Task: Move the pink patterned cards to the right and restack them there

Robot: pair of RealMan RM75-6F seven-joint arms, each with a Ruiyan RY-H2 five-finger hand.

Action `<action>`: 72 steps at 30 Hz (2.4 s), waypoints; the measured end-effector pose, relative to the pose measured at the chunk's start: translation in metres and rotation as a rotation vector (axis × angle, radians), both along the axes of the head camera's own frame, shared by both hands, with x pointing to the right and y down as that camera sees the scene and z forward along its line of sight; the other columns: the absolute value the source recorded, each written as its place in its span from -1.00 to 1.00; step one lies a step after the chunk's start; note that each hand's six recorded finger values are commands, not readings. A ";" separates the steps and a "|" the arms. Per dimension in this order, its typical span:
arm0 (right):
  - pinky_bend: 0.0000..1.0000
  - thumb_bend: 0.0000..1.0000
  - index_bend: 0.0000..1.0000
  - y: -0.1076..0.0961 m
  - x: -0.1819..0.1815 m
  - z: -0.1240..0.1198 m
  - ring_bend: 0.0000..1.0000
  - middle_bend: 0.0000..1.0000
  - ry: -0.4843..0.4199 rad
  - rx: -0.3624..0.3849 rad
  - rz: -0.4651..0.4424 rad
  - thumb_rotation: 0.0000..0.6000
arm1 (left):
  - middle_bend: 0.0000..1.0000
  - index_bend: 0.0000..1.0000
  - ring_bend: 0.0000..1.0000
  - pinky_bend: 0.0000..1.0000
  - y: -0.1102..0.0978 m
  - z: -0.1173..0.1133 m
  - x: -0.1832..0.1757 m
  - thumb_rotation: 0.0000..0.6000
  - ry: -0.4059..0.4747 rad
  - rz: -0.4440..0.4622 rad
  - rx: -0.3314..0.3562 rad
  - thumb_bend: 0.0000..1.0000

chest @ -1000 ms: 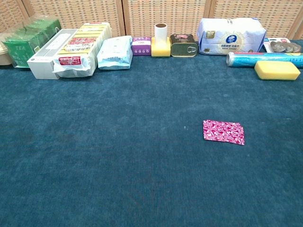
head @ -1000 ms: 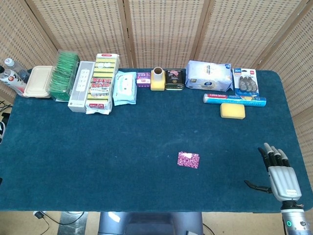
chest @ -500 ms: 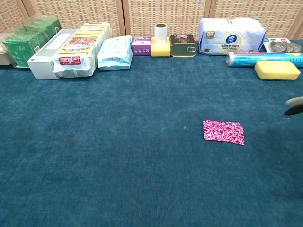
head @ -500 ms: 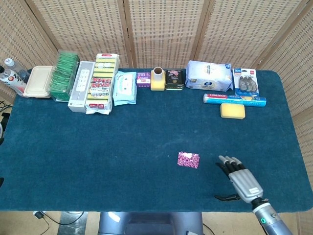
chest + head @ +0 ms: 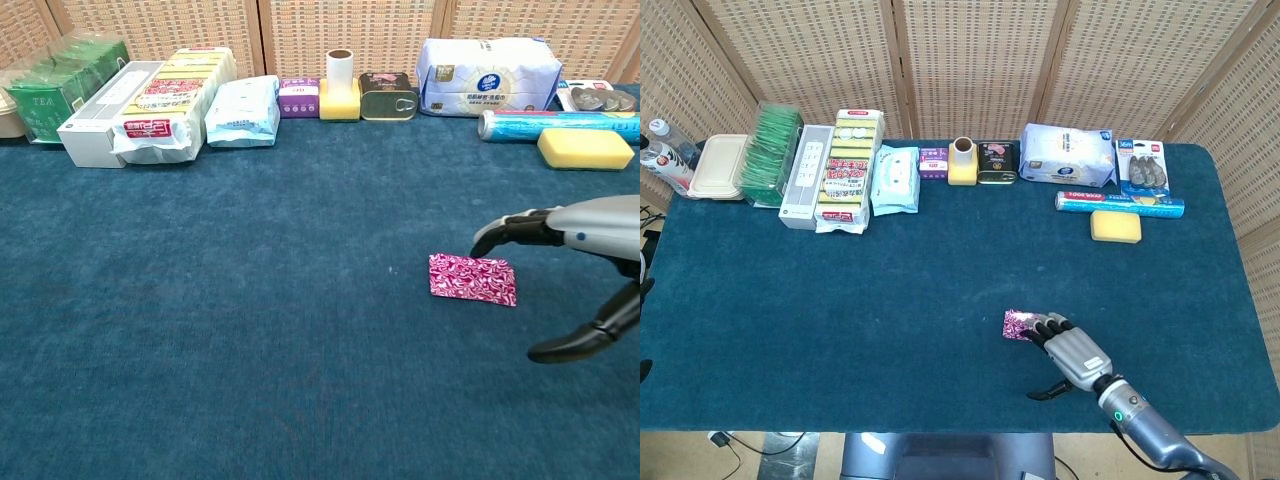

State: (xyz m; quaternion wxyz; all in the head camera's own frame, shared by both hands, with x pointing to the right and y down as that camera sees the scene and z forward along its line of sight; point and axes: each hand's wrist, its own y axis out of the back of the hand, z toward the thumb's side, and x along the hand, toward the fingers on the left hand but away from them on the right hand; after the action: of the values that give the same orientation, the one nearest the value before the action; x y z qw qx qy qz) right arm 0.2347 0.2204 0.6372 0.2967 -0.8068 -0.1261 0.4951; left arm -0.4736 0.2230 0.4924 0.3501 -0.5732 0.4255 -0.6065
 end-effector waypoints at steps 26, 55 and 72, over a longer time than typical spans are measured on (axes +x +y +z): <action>-0.65 -0.98 -0.74 -0.018 -0.012 0.039 -0.75 -0.75 0.031 -0.181 -0.016 -0.13 | -1.00 -1.00 -1.00 -0.83 -0.006 0.006 -0.004 1.00 0.010 -0.011 -0.027 -0.78; -0.65 -0.98 -0.74 -0.060 -0.016 0.066 -0.75 -0.75 0.057 -0.142 0.069 -0.13 | -1.00 -1.00 -1.00 -0.83 -0.006 0.009 -0.002 1.00 0.012 -0.012 -0.040 -0.78; -0.65 -0.98 -0.74 -0.107 -0.060 0.077 -0.75 -0.76 0.029 -0.150 0.183 -0.12 | -1.00 -1.00 -1.00 -0.83 -0.005 0.010 -0.002 1.00 0.014 -0.009 -0.041 -0.78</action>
State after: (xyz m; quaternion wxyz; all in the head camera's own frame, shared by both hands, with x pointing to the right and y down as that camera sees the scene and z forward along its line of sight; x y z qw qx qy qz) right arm 0.1748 0.1130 0.7142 0.1910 -0.8047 -0.1576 0.5396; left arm -0.4752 0.2177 0.5022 0.3327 -0.5826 0.4179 -0.6126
